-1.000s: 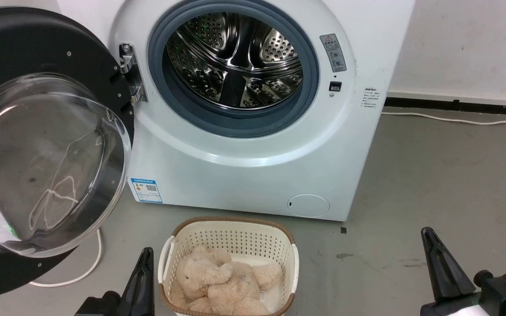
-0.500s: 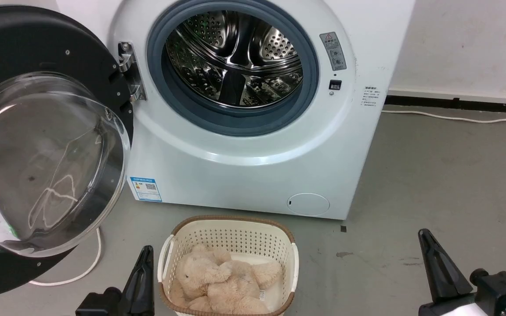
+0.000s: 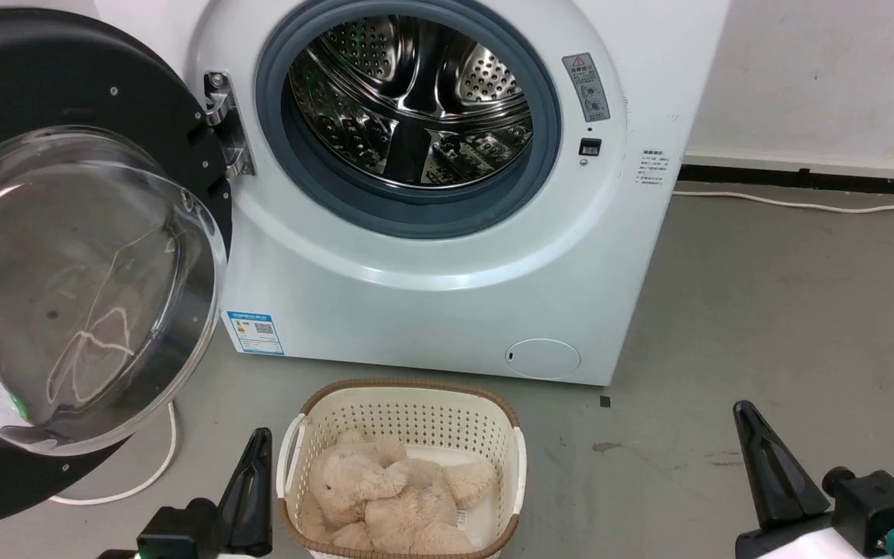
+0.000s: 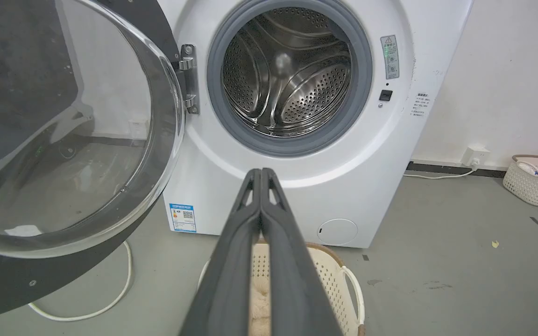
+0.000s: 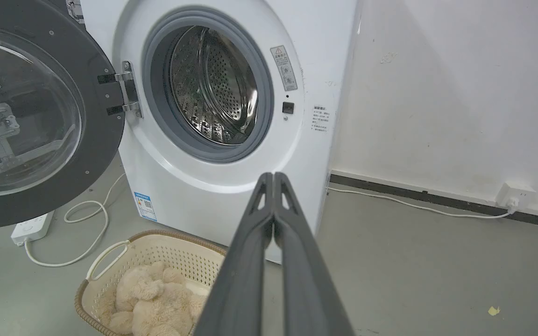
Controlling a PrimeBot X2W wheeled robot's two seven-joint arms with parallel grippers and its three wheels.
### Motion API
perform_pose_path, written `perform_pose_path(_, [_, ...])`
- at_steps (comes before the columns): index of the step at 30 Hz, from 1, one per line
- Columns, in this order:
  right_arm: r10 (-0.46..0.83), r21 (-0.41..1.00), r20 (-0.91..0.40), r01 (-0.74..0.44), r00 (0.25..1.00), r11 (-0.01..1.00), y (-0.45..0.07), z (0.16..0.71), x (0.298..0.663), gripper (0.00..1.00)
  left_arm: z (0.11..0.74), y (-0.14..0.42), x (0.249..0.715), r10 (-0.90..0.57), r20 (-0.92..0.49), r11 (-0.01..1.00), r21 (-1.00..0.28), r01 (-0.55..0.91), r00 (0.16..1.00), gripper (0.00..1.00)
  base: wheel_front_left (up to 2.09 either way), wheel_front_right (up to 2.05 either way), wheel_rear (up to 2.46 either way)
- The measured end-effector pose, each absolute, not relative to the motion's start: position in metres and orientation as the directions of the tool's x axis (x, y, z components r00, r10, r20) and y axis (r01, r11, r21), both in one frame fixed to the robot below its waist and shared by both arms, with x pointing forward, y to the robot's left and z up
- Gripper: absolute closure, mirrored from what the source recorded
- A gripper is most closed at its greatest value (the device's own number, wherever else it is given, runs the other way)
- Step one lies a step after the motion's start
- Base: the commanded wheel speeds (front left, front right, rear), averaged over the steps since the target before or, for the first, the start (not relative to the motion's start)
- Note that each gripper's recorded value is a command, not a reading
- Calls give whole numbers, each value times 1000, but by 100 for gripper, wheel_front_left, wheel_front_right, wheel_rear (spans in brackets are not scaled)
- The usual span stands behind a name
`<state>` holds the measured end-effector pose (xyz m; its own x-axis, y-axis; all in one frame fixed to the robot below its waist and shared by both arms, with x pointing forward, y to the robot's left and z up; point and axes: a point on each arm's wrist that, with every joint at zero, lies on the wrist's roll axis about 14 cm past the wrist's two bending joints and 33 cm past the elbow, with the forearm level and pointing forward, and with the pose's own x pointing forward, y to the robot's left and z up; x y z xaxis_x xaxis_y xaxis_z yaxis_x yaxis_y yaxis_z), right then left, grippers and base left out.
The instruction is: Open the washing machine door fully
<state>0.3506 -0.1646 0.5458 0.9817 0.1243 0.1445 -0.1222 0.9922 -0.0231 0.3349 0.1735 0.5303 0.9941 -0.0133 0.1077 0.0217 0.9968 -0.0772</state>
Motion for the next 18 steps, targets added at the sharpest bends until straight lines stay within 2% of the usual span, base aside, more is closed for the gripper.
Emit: perform_pose_path(18, [124, -25, 109, -122, 986, 992, -164, 540, 354, 100, 530, 174, 342, -14, 90, 999, -51, 18, 996, 100, 0, 0, 0])
